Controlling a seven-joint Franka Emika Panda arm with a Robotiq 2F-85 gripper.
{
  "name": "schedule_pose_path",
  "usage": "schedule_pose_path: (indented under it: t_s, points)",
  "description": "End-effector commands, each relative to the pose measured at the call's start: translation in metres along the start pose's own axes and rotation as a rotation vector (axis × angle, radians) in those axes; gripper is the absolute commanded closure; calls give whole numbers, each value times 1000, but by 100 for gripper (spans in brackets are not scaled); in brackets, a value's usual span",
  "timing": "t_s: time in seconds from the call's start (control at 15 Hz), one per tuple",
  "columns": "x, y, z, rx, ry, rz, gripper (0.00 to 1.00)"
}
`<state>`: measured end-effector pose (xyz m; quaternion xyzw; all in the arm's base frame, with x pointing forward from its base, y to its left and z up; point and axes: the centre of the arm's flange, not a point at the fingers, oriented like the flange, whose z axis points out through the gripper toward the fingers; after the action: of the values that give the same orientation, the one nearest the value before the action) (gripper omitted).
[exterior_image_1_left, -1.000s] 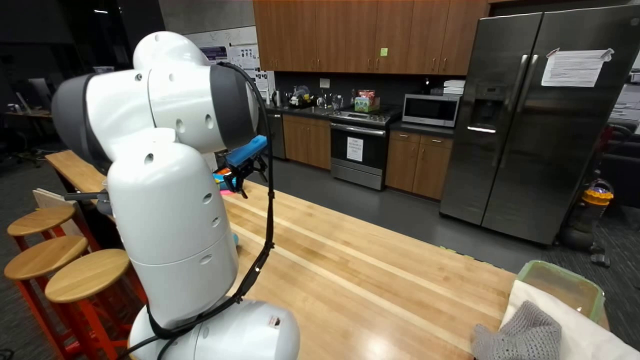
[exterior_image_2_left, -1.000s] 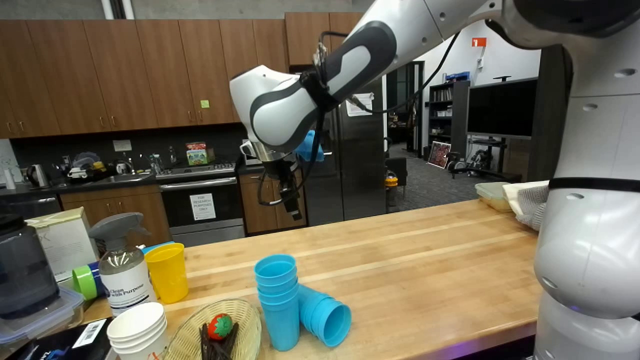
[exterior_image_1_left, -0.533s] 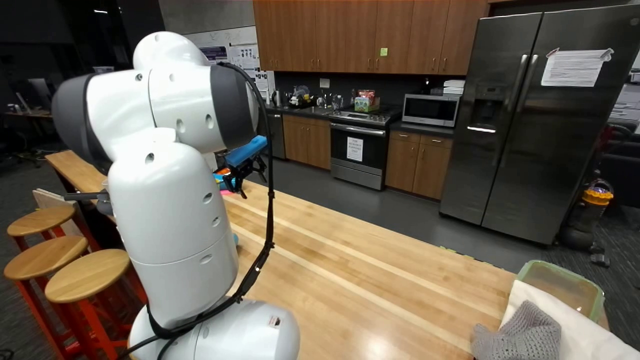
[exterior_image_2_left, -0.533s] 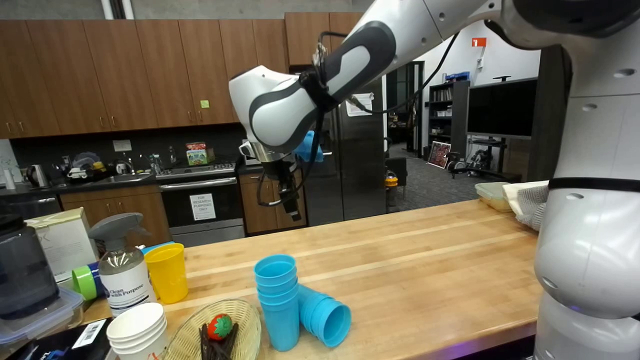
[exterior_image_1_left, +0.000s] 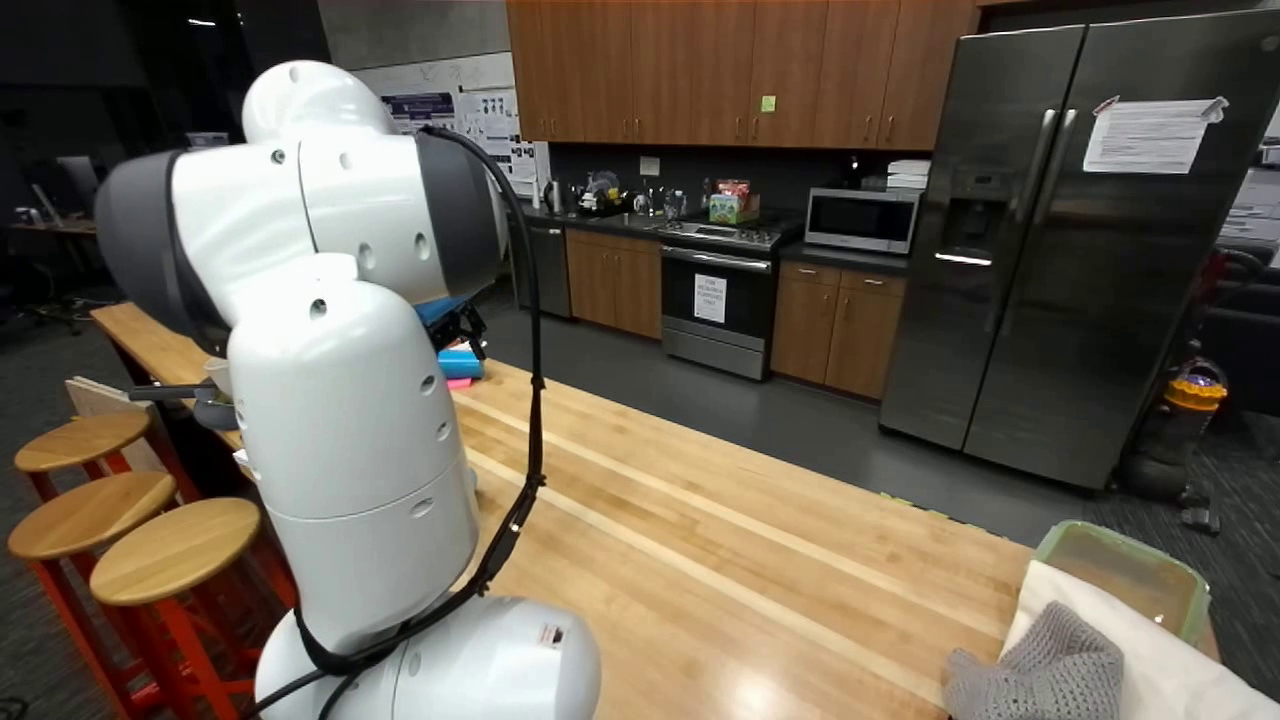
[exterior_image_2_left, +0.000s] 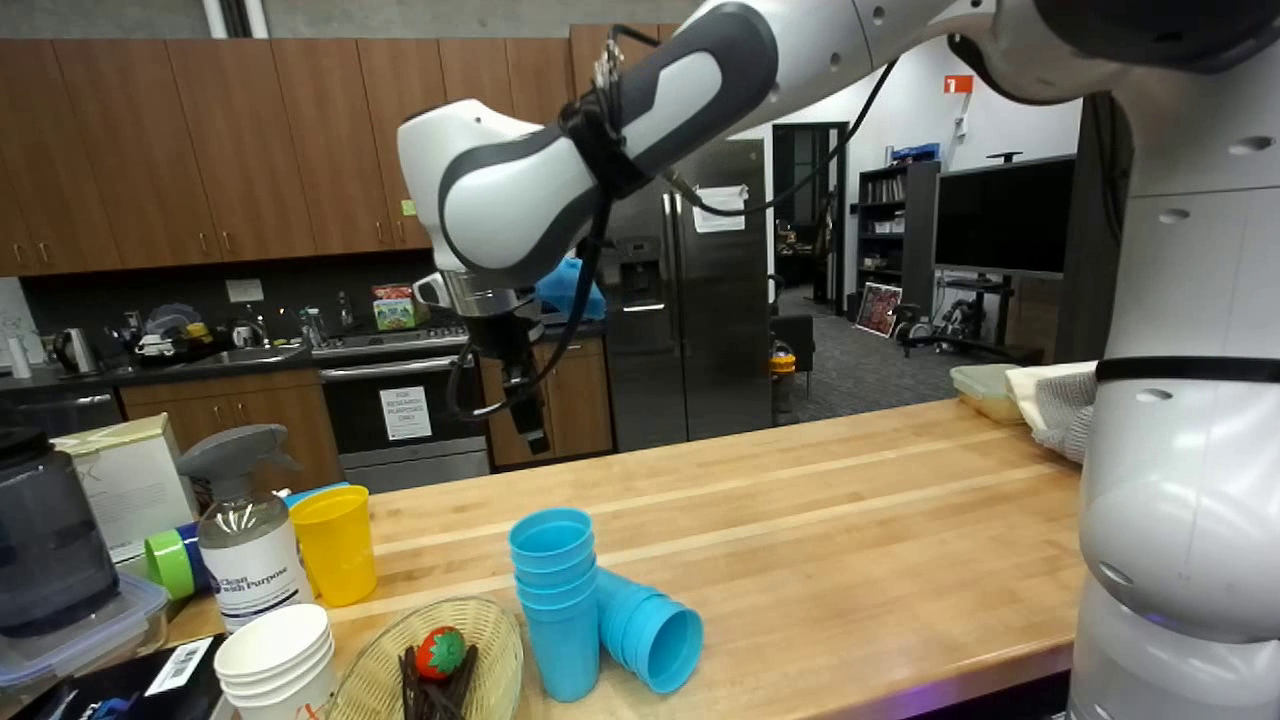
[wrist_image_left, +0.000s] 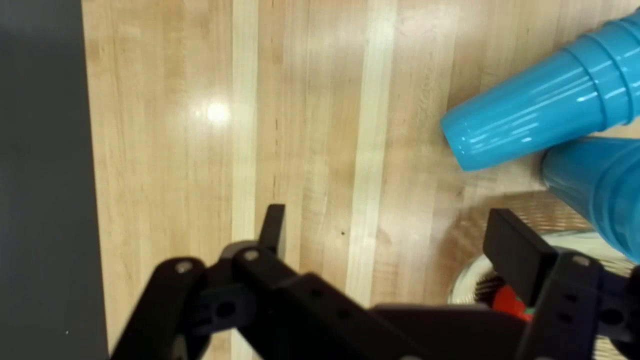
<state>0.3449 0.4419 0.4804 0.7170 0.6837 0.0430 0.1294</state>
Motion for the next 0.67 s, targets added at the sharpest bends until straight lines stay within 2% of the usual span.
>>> schedule_pose_path:
  t_s: [0.0,0.2,0.6]
  points:
    - [13,-14,-28,38,21,-41,0]
    - [15,-26,-29,85,1,-38,0]
    - [7,-31,21,256,-23,13,0]
